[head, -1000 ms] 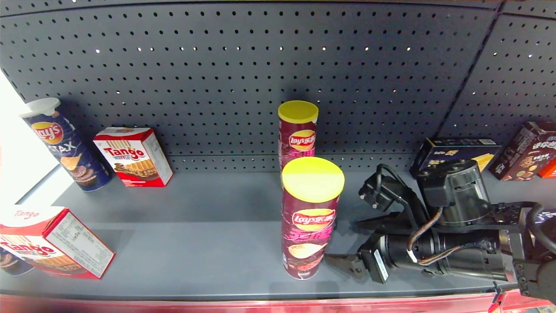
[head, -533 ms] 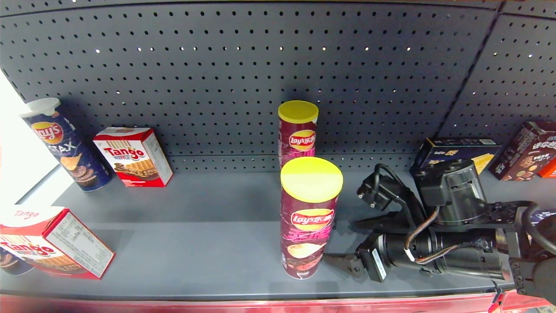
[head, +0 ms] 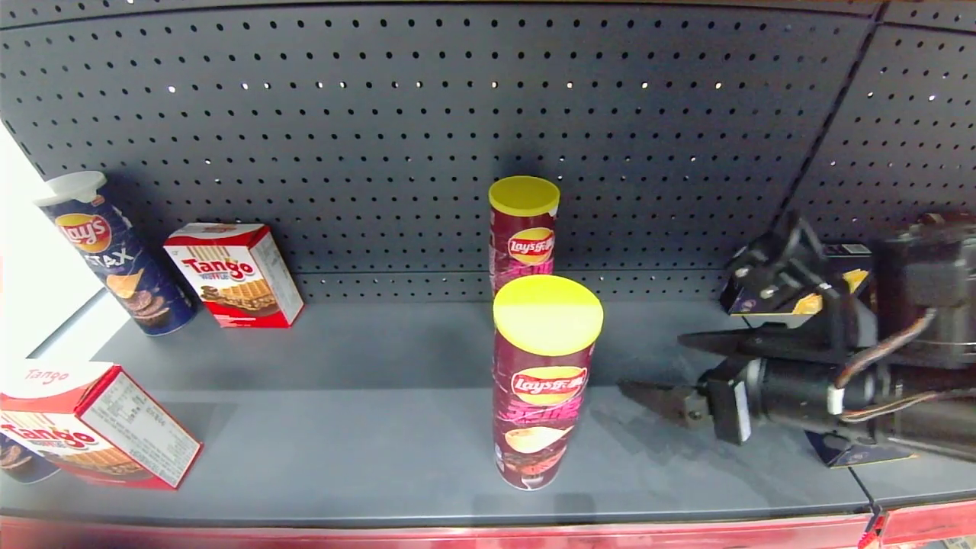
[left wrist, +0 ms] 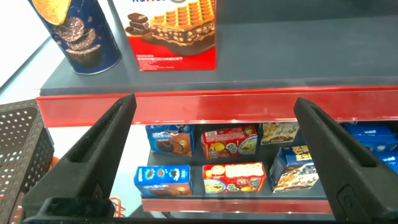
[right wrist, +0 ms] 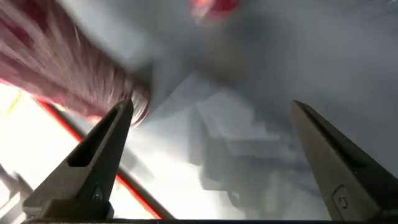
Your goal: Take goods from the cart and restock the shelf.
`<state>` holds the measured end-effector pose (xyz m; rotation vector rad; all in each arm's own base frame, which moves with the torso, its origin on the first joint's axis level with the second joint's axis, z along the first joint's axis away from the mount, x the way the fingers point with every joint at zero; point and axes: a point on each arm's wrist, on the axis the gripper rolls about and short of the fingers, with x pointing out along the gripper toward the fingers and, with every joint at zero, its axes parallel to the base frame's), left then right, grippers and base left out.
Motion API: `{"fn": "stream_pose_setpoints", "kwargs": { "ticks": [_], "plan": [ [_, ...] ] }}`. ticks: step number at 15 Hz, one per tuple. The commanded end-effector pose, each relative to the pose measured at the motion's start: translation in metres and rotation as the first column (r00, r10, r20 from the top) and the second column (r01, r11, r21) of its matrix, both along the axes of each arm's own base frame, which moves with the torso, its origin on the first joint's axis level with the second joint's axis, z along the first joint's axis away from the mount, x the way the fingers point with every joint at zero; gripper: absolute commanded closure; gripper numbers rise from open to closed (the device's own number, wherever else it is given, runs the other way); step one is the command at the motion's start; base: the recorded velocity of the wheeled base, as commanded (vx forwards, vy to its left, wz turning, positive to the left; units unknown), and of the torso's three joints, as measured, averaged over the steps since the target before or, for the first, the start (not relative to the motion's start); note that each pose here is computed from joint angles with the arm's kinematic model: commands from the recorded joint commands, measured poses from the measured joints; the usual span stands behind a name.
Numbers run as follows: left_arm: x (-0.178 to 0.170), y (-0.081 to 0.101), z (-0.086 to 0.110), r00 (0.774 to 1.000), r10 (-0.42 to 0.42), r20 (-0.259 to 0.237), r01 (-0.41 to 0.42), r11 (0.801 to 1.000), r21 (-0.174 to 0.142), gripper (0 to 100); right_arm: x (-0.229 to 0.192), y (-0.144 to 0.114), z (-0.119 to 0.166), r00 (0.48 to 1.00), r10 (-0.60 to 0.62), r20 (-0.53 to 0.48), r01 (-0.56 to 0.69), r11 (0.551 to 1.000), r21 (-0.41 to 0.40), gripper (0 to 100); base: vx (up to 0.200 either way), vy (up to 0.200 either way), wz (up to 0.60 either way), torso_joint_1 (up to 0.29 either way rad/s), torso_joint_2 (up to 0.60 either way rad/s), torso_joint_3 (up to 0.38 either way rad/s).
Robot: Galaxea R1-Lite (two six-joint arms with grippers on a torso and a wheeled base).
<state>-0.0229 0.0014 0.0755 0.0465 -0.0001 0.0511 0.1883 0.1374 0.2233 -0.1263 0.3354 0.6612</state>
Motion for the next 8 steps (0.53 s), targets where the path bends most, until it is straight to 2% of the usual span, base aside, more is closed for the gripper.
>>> {"fn": "stream_pose_setpoints", "kwargs": {
  "ticks": [1,2,3,4,6,8],
  "plan": [
    [0.0,0.0,0.0,1.0,0.0,-0.001,0.0,1.0,-0.001,0,-0.046,-0.058,0.037,0.975,-0.142,0.169,0.121,0.984,0.131,0,0.0,0.0,0.0,0.0,0.0,0.0],
    [0.0,0.0,0.0,1.0,-0.002,-0.001,0.002,1.0,0.001,0,-0.071,-0.083,0.035,0.952,-0.221,0.212,0.189,0.969,0.162,0,0.0,0.0,0.0,0.0,0.0,0.0],
    [0.0,0.0,0.0,1.0,-0.004,-0.001,0.004,1.0,0.001,0,-0.085,-0.096,0.028,0.935,-0.271,0.228,0.235,0.956,0.173,0,0.0,0.0,0.0,0.0,0.0,0.0],
    [0.0,0.0,0.0,1.0,-0.013,-0.001,0.013,1.0,0.001,0,-0.111,-0.113,0.011,0.905,-0.344,0.249,0.303,0.934,0.186,0,0.0,0.0,0.0,0.0,0.0,0.0],
    [0.0,-0.001,0.0,0.999,-0.033,-0.001,0.033,0.999,0.001,0,-0.15,-0.13,-0.028,0.846,-0.453,0.283,0.405,0.889,0.211,0,0.0,0.0,0.0,0.0,0.0,0.0],
    [0.0,-0.001,0.0,0.999,-0.034,-0.001,0.034,0.999,0.004,0,-0.176,-0.136,-0.059,0.767,-0.552,0.327,0.497,0.834,0.241,0,0.0,0.0,0.0,0.0,0.0,0.0]
  ]
}}
